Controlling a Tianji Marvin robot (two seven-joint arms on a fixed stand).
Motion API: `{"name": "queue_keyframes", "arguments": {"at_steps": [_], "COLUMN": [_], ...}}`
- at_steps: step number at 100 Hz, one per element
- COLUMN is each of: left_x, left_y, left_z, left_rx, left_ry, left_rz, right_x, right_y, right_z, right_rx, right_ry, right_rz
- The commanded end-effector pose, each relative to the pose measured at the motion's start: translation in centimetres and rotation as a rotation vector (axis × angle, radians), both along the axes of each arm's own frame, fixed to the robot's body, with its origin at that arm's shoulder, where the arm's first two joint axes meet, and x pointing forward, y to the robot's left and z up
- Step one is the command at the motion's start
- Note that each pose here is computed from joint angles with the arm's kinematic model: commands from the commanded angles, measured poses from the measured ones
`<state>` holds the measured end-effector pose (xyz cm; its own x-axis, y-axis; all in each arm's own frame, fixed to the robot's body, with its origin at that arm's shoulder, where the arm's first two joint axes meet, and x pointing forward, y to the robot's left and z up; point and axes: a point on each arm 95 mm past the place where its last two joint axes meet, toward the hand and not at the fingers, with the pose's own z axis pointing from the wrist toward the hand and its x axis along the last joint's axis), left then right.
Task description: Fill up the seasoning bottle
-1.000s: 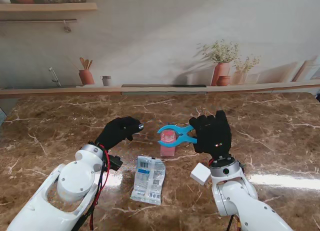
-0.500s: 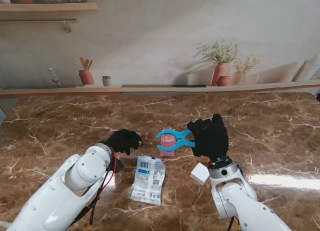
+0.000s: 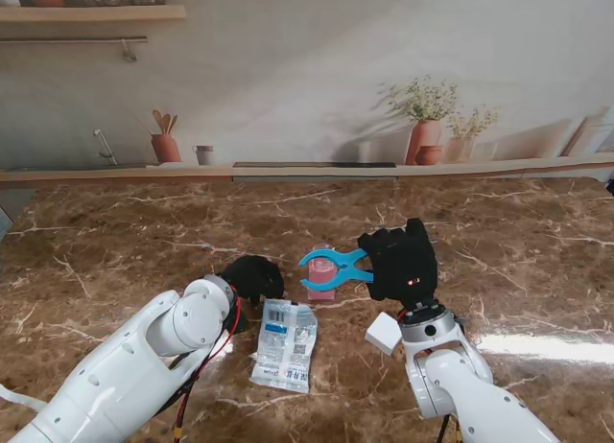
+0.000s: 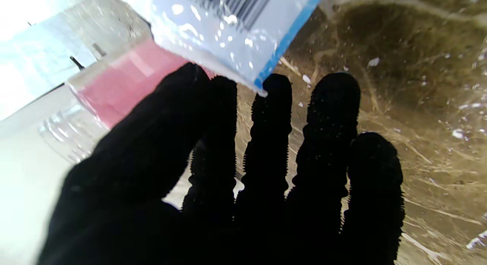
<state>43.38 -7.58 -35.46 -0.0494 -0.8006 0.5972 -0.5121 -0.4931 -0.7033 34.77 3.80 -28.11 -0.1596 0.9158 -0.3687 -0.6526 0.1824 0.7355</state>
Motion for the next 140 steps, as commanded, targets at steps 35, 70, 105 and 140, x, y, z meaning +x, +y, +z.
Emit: {"name": "queue_keyframes", "arguments": {"at_steps": [35,70,105,140], "left_x": [0.1,0.6,-0.1,-1.7], "left_y": [-0.1,-0.3,0.7,0.8], "left_z": [-1.2,-1.4,-1.1,-1.7], "left_rx": [-0.034,0.08,0.109,0.217], "left_ry": [0.111,0.047,0.098,0.086], "left_rz": [-0.009,-0.081,-0.181,-0.333], "right_x": [-0.2,-0.2,-0.1,0.0], "right_y": [-0.2,-0.2,-0.1,0.0], "right_z": [-0.4,-0.5,-0.5,-0.7], "right_rx": [0.006,0.016,0.018,0.022], "right_ry": [0.031,0.031,0.032,0.033], "right_rz": [-0.007,0.0,0.002,0.005]}}
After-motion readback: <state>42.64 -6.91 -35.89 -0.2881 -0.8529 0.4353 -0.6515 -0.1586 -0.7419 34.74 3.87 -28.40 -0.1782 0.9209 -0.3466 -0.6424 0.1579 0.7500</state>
